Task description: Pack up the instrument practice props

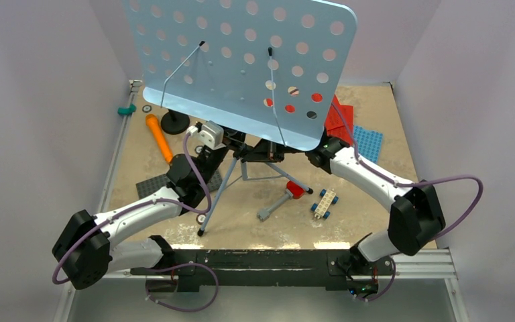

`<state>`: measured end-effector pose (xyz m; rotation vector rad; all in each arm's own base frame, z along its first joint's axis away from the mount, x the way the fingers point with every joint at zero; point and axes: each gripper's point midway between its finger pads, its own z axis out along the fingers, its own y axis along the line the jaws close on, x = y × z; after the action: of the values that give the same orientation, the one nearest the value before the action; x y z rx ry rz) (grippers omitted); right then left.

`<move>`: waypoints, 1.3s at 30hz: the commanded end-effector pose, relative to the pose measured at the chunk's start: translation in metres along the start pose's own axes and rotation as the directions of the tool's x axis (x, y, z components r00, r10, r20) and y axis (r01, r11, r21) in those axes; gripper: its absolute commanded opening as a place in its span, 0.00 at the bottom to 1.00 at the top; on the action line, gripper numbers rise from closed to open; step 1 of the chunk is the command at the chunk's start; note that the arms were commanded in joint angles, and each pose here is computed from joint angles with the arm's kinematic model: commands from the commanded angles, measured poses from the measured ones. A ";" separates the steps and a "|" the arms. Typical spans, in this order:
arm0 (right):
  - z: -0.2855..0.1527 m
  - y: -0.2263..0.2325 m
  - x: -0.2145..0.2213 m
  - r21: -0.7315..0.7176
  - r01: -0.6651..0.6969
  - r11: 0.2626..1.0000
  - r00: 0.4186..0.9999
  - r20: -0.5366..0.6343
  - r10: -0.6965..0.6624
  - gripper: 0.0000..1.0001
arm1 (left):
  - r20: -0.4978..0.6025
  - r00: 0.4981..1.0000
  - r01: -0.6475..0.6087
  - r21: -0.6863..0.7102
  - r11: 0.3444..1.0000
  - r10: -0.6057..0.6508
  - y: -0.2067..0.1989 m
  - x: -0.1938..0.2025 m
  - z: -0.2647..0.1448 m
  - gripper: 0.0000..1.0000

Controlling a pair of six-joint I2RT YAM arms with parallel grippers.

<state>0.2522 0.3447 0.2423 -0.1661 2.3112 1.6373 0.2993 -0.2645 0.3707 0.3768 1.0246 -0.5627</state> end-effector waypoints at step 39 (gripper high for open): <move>-0.030 0.034 -0.020 0.673 0.252 -0.695 -0.519 -0.512 -0.684 0.00 | -0.463 0.880 0.135 0.037 0.990 -0.103 -0.032 0.139 -0.047 0.00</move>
<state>0.2556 0.3432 0.2416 -1.1862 0.8045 -0.5189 0.3121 -0.2689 0.3646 0.3297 1.0748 -0.5833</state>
